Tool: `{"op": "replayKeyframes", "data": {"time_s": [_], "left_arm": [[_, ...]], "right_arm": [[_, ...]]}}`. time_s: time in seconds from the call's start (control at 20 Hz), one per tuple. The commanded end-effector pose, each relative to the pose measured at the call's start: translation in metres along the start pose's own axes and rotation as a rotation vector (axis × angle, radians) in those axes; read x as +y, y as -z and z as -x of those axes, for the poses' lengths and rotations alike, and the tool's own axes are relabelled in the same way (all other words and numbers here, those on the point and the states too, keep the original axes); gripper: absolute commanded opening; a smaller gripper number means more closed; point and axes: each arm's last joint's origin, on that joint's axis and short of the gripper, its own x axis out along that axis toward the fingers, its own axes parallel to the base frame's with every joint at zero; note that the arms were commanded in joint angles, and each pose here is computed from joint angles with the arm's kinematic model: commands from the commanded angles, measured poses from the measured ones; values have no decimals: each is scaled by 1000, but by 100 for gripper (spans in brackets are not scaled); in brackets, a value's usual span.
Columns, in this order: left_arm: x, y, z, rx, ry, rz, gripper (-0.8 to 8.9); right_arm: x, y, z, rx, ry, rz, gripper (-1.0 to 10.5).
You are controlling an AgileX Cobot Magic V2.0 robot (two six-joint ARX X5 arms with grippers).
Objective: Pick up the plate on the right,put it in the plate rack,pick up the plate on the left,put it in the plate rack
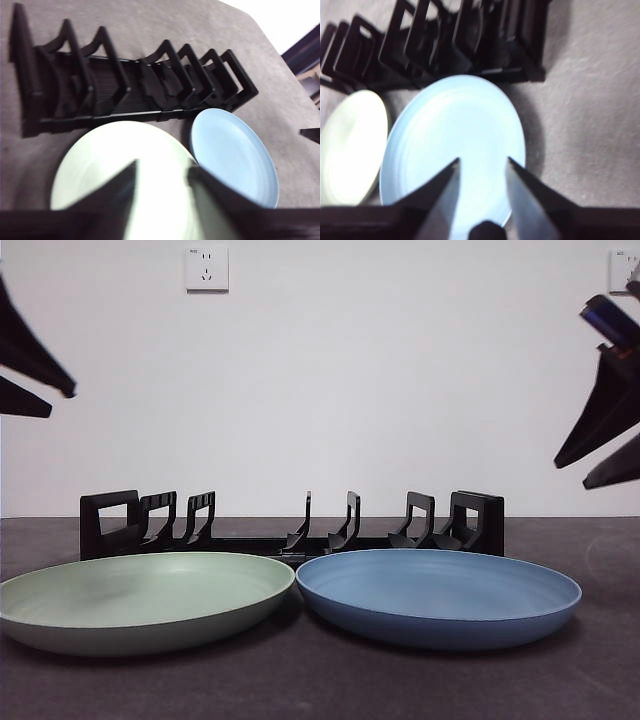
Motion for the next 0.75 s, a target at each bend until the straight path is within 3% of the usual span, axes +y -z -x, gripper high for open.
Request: {"op": "replayKeyframes", "data": {"time_s": [0.05,0.3,0.45,0.65,0.75], "left_arm": [[-7,-6,-5,5,34,-17,291],[-32,-28,-21,35,29,-140,287],[-49,-36,-29,70,-27,-235,286],[-64,-38,-35,64,-44,-299,283],[-68,-36,-38,76,-37,-309,283]], "right_arm": [[-1,1,-8,25,35,16,190],[-3,7,-41,163,37,0,187],[-8,14,-57,218,144,8,186],[-16,19,-69,260,151,-7,182],[-18,23,-76,286,139,-17,109]]}}
